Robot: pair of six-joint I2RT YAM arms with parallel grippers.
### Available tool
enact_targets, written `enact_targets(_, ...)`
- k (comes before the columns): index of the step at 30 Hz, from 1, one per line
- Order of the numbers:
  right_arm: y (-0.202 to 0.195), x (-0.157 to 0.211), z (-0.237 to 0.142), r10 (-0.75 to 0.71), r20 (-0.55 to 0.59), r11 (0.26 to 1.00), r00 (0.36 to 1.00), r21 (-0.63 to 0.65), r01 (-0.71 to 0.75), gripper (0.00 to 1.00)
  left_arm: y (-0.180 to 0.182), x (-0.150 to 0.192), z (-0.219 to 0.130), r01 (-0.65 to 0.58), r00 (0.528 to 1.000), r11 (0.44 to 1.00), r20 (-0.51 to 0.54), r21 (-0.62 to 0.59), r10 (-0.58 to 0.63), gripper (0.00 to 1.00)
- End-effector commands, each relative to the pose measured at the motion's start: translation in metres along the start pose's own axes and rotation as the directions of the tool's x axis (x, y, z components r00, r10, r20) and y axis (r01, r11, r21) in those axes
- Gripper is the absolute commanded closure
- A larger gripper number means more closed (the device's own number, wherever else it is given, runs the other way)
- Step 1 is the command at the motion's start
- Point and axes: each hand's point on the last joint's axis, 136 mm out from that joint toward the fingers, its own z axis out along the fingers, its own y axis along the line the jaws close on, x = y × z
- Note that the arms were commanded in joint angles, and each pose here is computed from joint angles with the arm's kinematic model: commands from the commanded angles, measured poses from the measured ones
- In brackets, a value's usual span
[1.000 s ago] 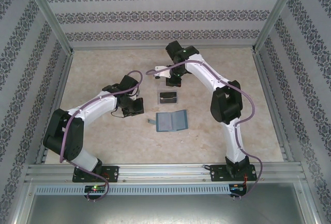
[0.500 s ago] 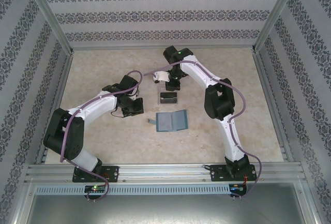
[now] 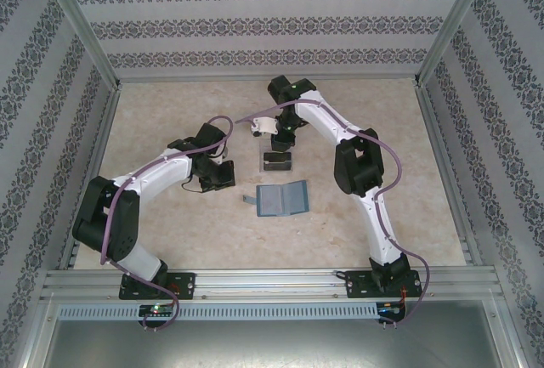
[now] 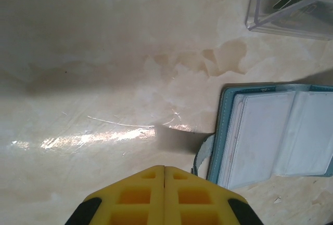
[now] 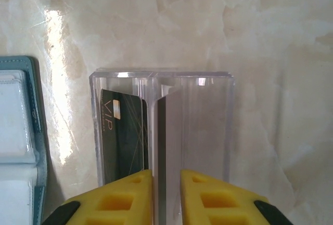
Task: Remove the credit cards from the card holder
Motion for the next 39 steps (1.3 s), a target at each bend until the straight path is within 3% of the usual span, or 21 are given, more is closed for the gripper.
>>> enact_targets(1, -0.01, -0.008, -0.018, -0.003, 0.035, 0.999, 0.999, 0.054, 0.001, 0.77, 0.004, -0.001, 0.004, 0.013, 1.0, 1.0, -0.009, 0.005, -0.013, 1.0)
enact_targets(21, -0.035, -0.017, -0.053, -0.017, 0.034, 0.974, 0.999, 0.225, 0.009, 0.72, 0.004, -0.003, 0.005, 0.014, 1.0, 1.0, -0.011, 0.018, -0.014, 1.0)
enact_targets(28, -0.048, -0.009, -0.037, -0.007, -0.005, 0.965, 1.0, 0.261, 0.008, 0.72, 0.005, -0.002, 0.005, 0.017, 1.0, 1.0, -0.011, 0.019, -0.017, 1.0)
enact_targets(39, -0.042, -0.005, -0.007, -0.019, -0.039, 0.978, 0.999, 0.208, 0.027, 0.72, 0.006, -0.002, 0.006, 0.024, 1.0, 1.0, -0.009, 0.02, -0.024, 1.0)
